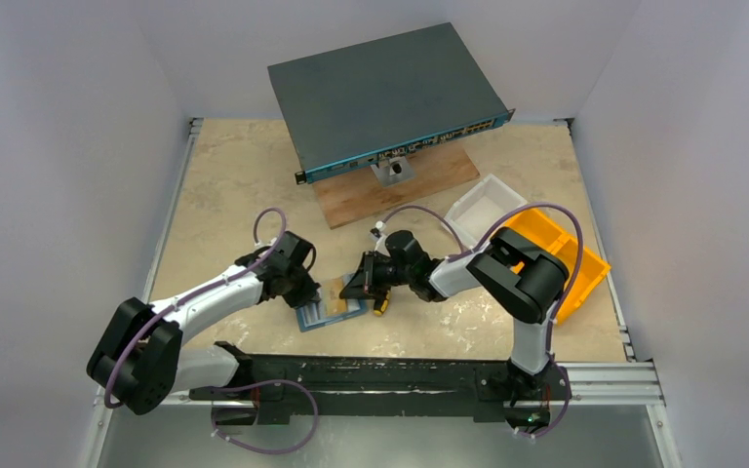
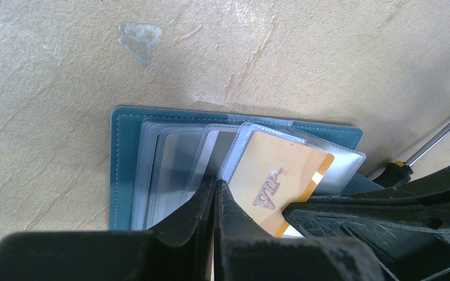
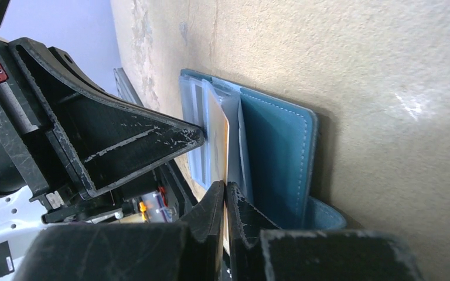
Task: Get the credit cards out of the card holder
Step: Remove the credit card from the card holder.
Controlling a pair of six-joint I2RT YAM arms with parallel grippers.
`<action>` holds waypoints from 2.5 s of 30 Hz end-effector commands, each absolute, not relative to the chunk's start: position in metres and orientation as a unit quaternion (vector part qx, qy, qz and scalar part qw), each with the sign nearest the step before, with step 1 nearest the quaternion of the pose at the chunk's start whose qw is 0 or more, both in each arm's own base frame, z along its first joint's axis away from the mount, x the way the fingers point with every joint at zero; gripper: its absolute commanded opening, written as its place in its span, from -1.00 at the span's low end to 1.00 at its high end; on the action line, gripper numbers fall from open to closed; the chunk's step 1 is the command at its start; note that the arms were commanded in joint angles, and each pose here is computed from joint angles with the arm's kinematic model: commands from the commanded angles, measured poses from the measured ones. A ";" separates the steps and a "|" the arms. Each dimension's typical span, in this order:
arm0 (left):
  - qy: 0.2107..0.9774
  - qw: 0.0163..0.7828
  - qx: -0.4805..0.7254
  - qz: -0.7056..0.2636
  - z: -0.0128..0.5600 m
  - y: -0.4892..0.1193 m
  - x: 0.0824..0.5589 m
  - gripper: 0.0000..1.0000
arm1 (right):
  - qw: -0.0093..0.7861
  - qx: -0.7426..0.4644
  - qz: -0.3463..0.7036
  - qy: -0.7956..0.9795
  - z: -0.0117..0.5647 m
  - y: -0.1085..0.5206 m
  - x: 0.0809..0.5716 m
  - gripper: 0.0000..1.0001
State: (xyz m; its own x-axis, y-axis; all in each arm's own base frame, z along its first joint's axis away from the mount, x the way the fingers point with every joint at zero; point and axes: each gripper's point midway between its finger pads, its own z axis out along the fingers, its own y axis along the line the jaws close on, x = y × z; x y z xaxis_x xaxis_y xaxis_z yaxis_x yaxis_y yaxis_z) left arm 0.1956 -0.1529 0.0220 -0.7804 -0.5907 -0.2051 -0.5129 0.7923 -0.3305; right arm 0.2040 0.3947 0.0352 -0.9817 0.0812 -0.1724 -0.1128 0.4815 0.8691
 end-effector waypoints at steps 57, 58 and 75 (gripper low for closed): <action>0.948 0.099 -0.302 -0.015 -0.010 -0.112 0.155 -1.00 | 0.113 -0.045 0.483 0.867 0.027 0.387 0.210 -0.51; 0.948 0.100 -0.302 -0.016 -0.010 -0.113 0.156 -1.00 | 0.111 -0.044 0.481 0.869 0.026 0.387 0.211 -0.52; 0.947 0.189 -0.195 -0.170 0.080 -0.153 0.189 -0.76 | 0.115 -0.037 0.444 0.888 0.012 0.380 0.215 -0.54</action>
